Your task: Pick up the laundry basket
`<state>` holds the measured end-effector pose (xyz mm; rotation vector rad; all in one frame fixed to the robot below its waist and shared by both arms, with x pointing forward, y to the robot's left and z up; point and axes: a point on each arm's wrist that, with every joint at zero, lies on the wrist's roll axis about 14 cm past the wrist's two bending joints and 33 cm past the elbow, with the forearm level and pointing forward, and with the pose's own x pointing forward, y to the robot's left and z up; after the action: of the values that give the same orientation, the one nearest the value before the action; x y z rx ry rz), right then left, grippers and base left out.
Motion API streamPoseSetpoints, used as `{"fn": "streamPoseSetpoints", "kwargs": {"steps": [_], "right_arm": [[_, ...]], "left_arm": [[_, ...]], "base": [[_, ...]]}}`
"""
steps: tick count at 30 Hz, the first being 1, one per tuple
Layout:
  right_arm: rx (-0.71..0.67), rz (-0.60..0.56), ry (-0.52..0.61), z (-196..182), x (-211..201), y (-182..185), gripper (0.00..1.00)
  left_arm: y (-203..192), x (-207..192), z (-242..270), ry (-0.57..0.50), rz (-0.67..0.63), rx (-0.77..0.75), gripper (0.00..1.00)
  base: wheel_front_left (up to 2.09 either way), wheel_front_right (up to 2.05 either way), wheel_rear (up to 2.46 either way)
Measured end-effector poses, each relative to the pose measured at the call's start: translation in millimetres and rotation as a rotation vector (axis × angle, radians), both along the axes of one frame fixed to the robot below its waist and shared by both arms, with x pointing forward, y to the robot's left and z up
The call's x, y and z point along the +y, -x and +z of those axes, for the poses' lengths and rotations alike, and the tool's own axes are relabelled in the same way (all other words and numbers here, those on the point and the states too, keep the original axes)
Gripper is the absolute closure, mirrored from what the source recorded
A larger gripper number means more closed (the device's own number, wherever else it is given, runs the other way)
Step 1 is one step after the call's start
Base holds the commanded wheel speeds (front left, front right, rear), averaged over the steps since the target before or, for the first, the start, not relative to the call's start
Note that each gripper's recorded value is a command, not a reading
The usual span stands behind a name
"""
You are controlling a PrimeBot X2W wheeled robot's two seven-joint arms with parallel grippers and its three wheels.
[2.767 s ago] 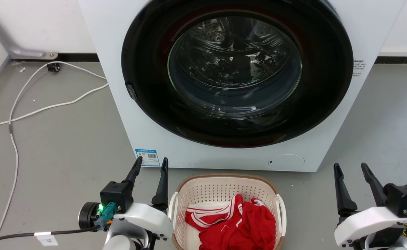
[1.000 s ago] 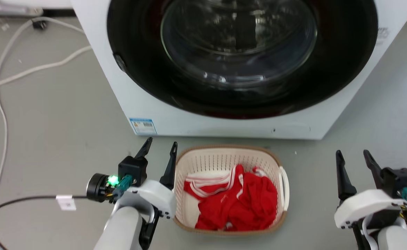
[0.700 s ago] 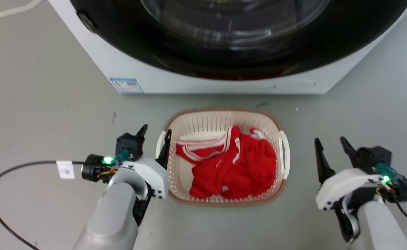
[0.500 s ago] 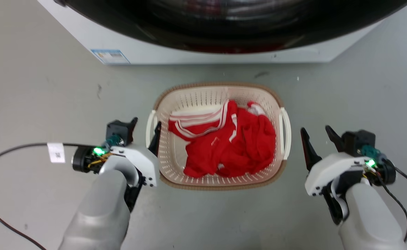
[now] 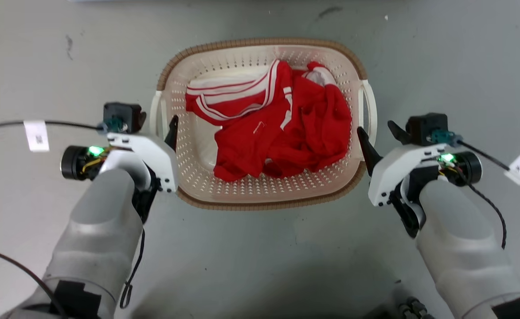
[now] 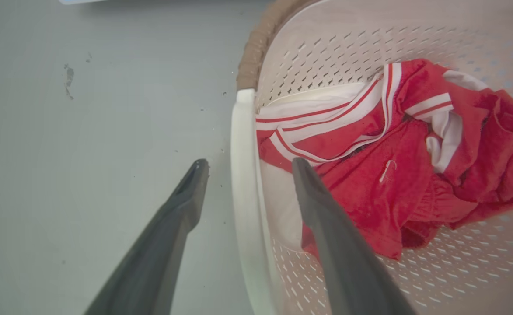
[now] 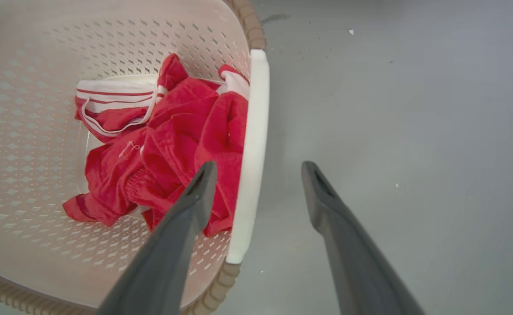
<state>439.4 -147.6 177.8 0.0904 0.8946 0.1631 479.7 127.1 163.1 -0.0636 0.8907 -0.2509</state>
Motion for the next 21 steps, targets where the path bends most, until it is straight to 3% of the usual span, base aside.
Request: {"fn": "streamPoseSetpoints", "kwargs": {"steps": [13, 14, 15, 16, 17, 21], "right_arm": [[0.139, 0.043, -0.005, -31.4, 7.2, -11.4, 0.00], [0.155, 0.041, -0.009, -32.6, 7.8, -10.7, 0.57], [0.162, 0.043, -0.011, -33.2, 8.7, -10.1, 1.00], [0.164, 0.047, -0.013, -33.1, 10.1, -10.5, 1.00], [0.166, 0.051, -0.015, -32.6, 11.5, -10.5, 1.00], [0.175, 0.051, -0.026, -29.8, 14.7, -9.8, 1.00]], "left_arm": [[-5.1, -1.9, -38.4, -0.011, -0.040, 0.178, 0.00], [-5.2, -2.2, -39.1, -0.013, -0.046, 0.187, 0.00], [-5.2, -3.1, -39.3, -0.009, -0.044, 0.197, 0.25], [-5.0, -4.2, -39.3, -0.004, -0.041, 0.202, 0.87], [-3.4, -5.3, -39.3, 0.001, -0.039, 0.215, 1.00], [-3.0, -9.5, -36.0, 0.014, -0.045, 0.224, 1.00]], "base": [[0.00, 0.00, 0.00], [0.00, 0.00, 0.00], [0.00, 0.00, 0.00], [0.00, 0.00, 0.00], [0.00, 0.00, 0.00], [0.00, 0.00, 0.00]]}}
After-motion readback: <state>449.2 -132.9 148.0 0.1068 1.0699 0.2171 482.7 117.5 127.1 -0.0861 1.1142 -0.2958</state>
